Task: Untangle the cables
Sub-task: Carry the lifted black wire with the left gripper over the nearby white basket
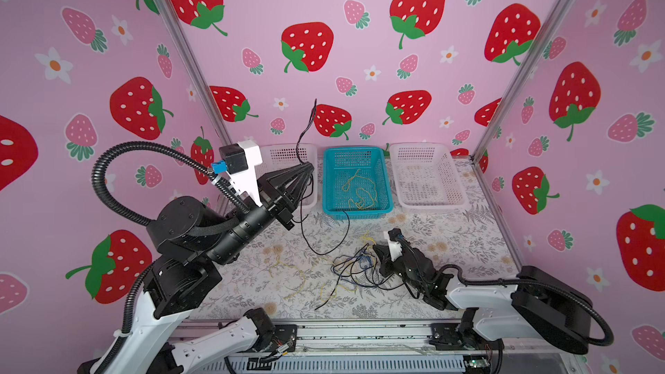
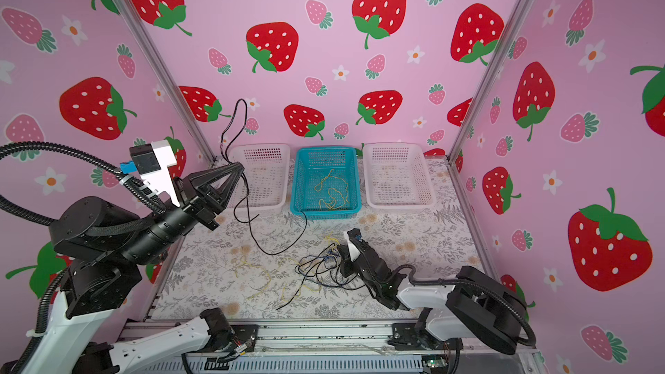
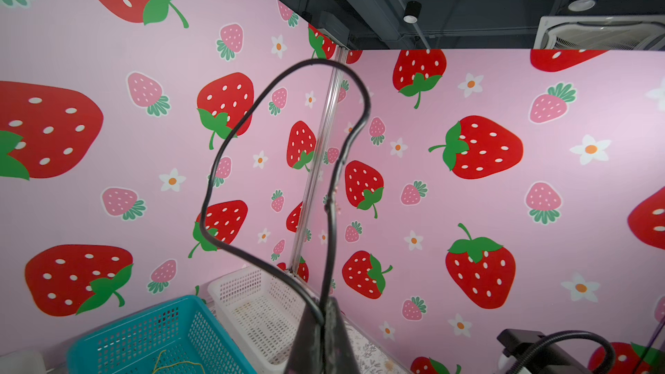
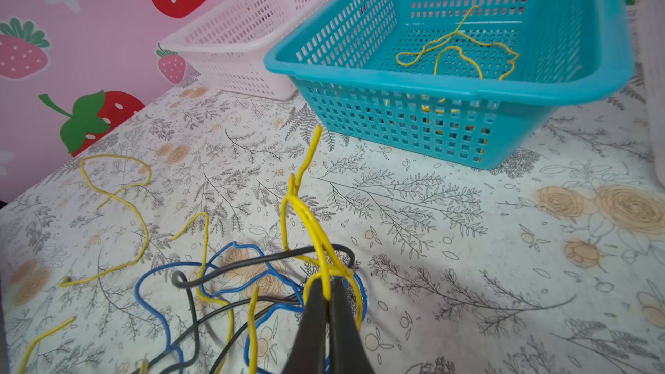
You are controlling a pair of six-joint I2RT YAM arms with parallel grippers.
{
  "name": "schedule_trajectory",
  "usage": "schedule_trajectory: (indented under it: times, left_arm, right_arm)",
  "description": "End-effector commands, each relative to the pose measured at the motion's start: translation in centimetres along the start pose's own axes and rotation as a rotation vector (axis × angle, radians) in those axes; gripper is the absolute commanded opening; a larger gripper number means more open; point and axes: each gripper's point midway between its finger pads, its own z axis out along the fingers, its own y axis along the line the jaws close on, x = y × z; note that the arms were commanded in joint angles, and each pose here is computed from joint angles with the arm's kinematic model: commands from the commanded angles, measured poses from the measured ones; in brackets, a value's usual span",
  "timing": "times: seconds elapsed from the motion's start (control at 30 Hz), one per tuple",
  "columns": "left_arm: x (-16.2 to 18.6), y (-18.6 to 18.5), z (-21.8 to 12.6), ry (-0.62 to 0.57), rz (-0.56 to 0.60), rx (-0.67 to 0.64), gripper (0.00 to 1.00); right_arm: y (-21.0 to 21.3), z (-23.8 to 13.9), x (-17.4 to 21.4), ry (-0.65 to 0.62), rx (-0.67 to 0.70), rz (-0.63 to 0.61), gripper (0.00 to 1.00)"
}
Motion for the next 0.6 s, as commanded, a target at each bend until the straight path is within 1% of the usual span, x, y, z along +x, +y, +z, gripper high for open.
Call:
schedule_trajectory:
  times: [0.0, 0.1, 0.27, 0.4, 0.57]
  left_arm:
    - [0.2, 1.7, 0.9, 0.028, 0.111, -0.083, 0.00]
    - [1.1, 3.7, 2.3, 0.060, 0.127, -0.135, 0.00]
    - [1.9, 8.5, 4.2, 0.073, 0.060, -0.211, 0.00]
    - [3.5, 11.6, 5.8, 0.108, 0.108, -0.282, 0.00]
    - [6.0, 15.6, 7.6, 0.144, 0.127, -0.353, 0.00]
  right_arm:
    - [-0.7, -1.1, -1.6, -0.040, 0.037, -0.016, 0.00]
    - [-0.8, -2.2, -3.1, -0.076, 0.048, -0.034, 0.00]
    - [0.2, -3.6, -5.1, -0.113, -0.001, -0.061, 0.00]
    - [1.0, -4.6, -6.2, -0.128, -0.037, -0.076, 0.00]
    - [1.6, -5.5, -6.6, -0.129, -0.078, -0.083, 0.00]
